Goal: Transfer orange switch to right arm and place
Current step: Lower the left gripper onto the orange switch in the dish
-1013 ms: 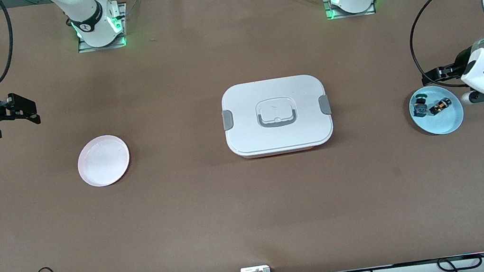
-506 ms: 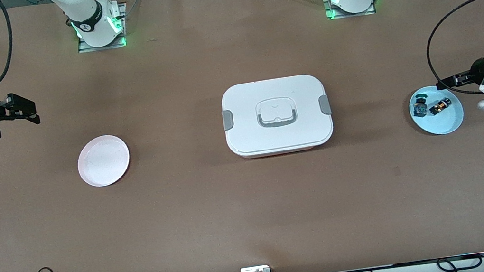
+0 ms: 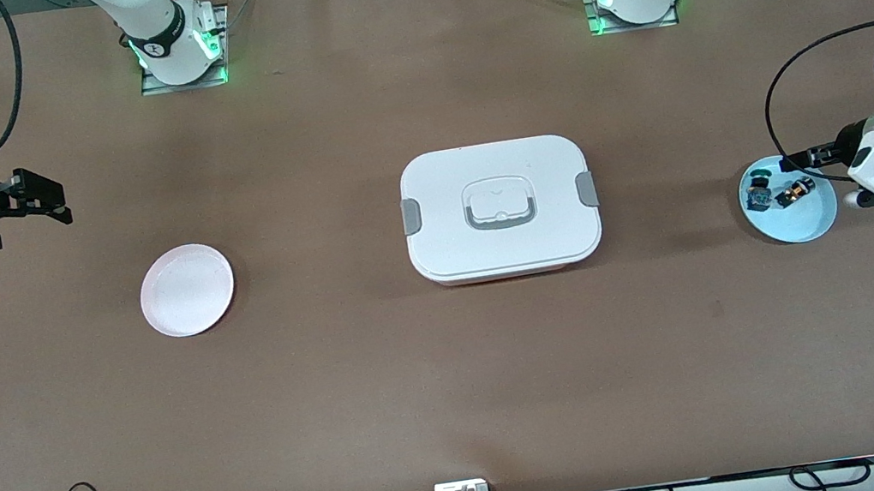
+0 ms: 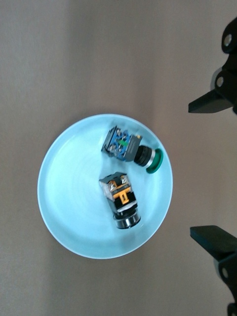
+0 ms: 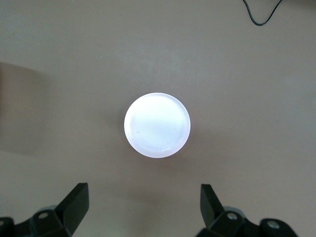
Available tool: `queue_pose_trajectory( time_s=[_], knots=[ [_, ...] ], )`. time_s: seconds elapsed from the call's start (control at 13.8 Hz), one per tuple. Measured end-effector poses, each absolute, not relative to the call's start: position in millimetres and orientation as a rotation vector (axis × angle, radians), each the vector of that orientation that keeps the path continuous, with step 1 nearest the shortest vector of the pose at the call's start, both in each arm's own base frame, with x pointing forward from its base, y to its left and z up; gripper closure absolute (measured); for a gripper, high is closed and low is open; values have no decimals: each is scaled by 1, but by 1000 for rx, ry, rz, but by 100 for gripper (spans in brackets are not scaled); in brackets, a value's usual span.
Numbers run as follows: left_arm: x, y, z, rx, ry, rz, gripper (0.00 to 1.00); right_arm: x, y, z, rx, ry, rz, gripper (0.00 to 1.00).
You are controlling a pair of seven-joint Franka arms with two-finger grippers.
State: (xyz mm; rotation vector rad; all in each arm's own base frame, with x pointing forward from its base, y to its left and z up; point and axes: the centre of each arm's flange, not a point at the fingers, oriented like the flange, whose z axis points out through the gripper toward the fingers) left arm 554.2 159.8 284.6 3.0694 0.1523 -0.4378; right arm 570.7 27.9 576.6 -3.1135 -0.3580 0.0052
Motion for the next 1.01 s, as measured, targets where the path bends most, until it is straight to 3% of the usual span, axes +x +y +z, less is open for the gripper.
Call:
queue_pose_trajectory(
  time_s=[1.01],
  knots=[
    [556,204,220,3127,119,-251,0,571,28,577,-3114,-358,5,0]
  ],
)
